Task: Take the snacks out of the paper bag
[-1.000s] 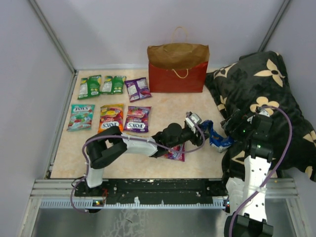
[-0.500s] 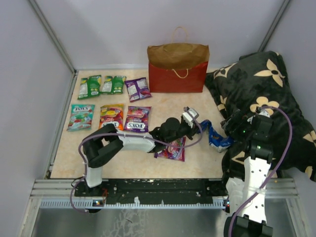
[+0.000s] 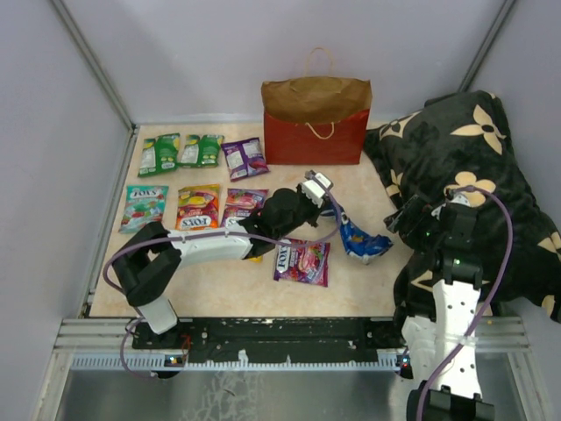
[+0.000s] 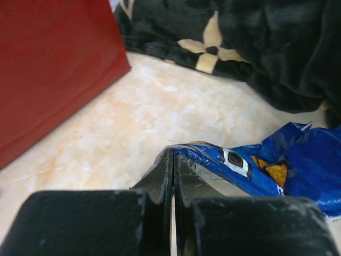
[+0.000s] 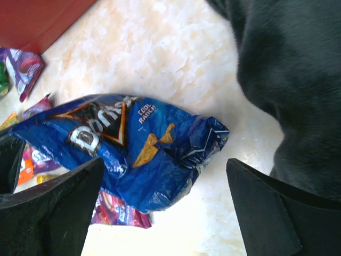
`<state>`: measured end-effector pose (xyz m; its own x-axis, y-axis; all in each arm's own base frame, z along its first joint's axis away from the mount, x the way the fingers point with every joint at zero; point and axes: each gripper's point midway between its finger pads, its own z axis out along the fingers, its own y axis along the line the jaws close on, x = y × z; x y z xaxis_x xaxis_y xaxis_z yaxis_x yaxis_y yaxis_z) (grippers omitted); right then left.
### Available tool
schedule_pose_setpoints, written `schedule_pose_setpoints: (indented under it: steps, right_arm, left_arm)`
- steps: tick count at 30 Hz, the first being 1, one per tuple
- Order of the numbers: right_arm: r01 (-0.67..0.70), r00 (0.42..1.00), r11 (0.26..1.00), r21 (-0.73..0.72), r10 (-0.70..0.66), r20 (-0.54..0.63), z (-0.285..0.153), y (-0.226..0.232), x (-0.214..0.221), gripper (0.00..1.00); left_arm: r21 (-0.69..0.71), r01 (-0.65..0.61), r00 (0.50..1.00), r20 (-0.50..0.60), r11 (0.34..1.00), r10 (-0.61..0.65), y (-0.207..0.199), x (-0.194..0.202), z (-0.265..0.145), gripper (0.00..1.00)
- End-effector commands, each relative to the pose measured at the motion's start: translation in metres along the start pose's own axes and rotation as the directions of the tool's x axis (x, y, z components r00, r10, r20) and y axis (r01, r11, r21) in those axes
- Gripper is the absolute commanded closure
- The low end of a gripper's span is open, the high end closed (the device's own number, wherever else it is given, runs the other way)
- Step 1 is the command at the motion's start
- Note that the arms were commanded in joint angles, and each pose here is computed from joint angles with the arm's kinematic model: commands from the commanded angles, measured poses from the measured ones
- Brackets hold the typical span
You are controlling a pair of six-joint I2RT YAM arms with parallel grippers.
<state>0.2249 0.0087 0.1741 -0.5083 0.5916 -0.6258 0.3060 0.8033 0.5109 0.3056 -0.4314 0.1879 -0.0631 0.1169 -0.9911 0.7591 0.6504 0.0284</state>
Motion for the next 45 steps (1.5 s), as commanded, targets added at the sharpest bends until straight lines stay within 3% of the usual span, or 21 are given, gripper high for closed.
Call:
schedule_pose_setpoints:
  steps: [1,8,15,18,25,34,40,45]
  right_arm:
    - [0.051,0.998,0.996,-0.076,-0.048,0.037,-0.008,0.027,-0.014,0.04]
    - [0.053,0.994,0.989,-0.14,-0.065,-0.083,0.001,0.034,0.013,0.13]
    - [-0.095,0.981,0.975,-0.202,0.058,-0.185,0.013,0.033,0.052,0.24]
    - [-0.17,0.965,0.96,-0.221,0.116,-0.237,0.022,0.034,0.065,0.35]
    - [-0.185,0.974,0.967,-0.175,0.158,-0.16,0.026,0.027,0.053,0.51]
    - [-0.158,0.985,0.979,-0.128,0.146,-0.096,0.028,0.02,0.039,0.53]
    - [-0.161,0.984,0.978,-0.129,0.149,-0.096,0.029,0.021,0.038,0.67]
    - [-0.178,0.981,0.973,-0.144,0.163,-0.105,0.03,0.023,0.041,0.7]
  left_arm:
    - [-0.126,-0.099,0.995,-0.012,0.987,0.098,0.034,-0.013,-0.015,1.0]
    - [-0.176,-0.154,0.986,-0.094,0.972,0.139,0.052,0.009,-0.027,1.0]
    - [-0.199,-0.16,0.983,-0.124,0.967,0.137,0.061,0.019,-0.032,1.0]
    - [-0.202,-0.17,0.98,-0.139,0.965,0.144,0.063,0.022,-0.034,1.0]
    - [-0.202,-0.167,0.98,-0.144,0.965,0.139,0.067,0.025,-0.04,1.0]
    - [-0.193,-0.167,0.979,-0.15,0.967,0.139,0.067,0.028,-0.044,1.0]
    - [-0.193,-0.162,0.98,-0.146,0.968,0.135,0.07,0.028,-0.047,1.0]
    - [-0.192,-0.16,0.98,-0.144,0.968,0.134,0.072,0.027,-0.048,1.0]
